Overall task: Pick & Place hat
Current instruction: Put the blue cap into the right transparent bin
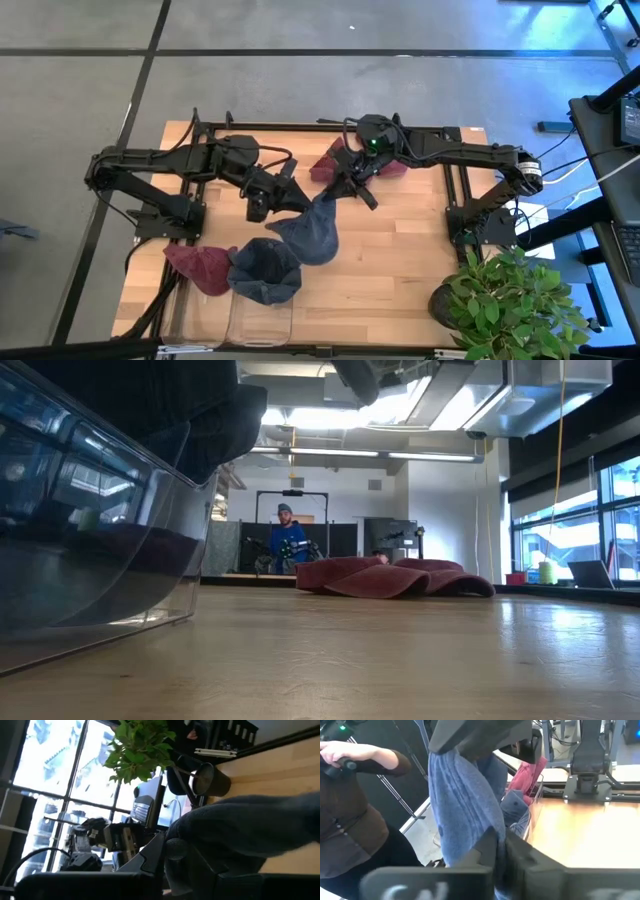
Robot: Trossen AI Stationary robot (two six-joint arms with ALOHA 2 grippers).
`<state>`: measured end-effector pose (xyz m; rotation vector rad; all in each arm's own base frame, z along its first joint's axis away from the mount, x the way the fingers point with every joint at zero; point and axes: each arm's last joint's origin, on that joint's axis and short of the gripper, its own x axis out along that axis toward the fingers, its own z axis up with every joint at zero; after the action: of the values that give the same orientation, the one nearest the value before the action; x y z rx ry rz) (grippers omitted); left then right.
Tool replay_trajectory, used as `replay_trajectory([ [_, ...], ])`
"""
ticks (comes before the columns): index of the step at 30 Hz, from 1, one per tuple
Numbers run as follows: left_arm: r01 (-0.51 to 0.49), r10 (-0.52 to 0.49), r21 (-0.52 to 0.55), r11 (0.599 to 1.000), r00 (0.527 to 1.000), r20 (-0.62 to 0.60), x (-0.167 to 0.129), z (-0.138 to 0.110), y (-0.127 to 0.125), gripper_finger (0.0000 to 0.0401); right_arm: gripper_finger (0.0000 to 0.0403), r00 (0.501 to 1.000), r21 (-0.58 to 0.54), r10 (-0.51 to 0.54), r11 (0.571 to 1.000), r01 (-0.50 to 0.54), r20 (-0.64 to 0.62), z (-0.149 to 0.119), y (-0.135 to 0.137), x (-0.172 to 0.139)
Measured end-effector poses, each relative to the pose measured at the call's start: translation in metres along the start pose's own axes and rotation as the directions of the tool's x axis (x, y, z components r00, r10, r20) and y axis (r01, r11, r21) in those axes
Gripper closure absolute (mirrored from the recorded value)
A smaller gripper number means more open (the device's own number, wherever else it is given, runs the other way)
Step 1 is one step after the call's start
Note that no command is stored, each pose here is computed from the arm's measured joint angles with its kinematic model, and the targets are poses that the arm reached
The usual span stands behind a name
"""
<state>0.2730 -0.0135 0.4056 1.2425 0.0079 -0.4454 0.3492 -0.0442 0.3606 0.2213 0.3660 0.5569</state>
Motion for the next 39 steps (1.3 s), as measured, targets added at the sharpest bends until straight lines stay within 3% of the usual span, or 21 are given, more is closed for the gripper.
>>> replay_trajectory([
  [12, -0.038, 0.039, -0.091, 0.995, 0.999, 0.003, -0.002, 0.001, 0.004, 0.0267, 0.0396, 1.000, 0.012, -0.001, 1.000, 0.001, 0.016, 0.006, 0.005, -0.005],
  [17, -0.106, 0.076, -0.203, 0.973, 0.986, -0.150, -0.010, -0.006, 0.007, 0.0231, 0.0398, 0.998, -0.021, -0.015, 1.000, 0.016, 0.056, 0.021, 0.019, -0.020],
  [19, -0.187, 0.114, -0.340, 0.922, 0.968, -0.224, -0.017, -0.011, 0.010, 0.0220, 0.0398, 0.997, -0.019, -0.055, 0.998, 0.056, 0.053, 0.025, 0.024, -0.027],
  [22, -0.299, 0.132, -0.551, 0.779, 0.938, -0.321, -0.025, -0.020, 0.013, 0.0209, 0.0399, 0.993, -0.008, -0.118, 0.993, 0.118, 0.016, 0.028, 0.028, -0.032],
  [26, -0.344, 0.088, -0.681, 0.646, 0.920, -0.382, -0.037, -0.027, 0.010, 0.0197, 0.0399, 0.977, -0.003, -0.211, 0.978, 0.211, -0.035, 0.025, 0.026, -0.034],
  [30, -0.328, -0.010, -0.805, 0.494, 0.924, -0.383, -0.040, -0.035, 0.002, 0.0180, 0.0399, 0.967, -0.006, -0.253, 0.968, 0.253, -0.044, 0.024, 0.025, -0.034],
  [35, -0.292, -0.078, -0.871, 0.394, 0.934, -0.349, -0.038, -0.037, -0.006, 0.0169, 0.0399, 0.961, -0.026, -0.274, 0.962, 0.273, -0.040, 0.025, 0.024, -0.034],
  [39, -0.339, -0.065, -0.881, 0.330, 0.923, -0.379, -0.038, -0.038, -0.005, 0.0169, 0.0399, 0.961, -0.048, -0.275, 0.961, 0.273, -0.035, 0.025, 0.024, -0.034],
])
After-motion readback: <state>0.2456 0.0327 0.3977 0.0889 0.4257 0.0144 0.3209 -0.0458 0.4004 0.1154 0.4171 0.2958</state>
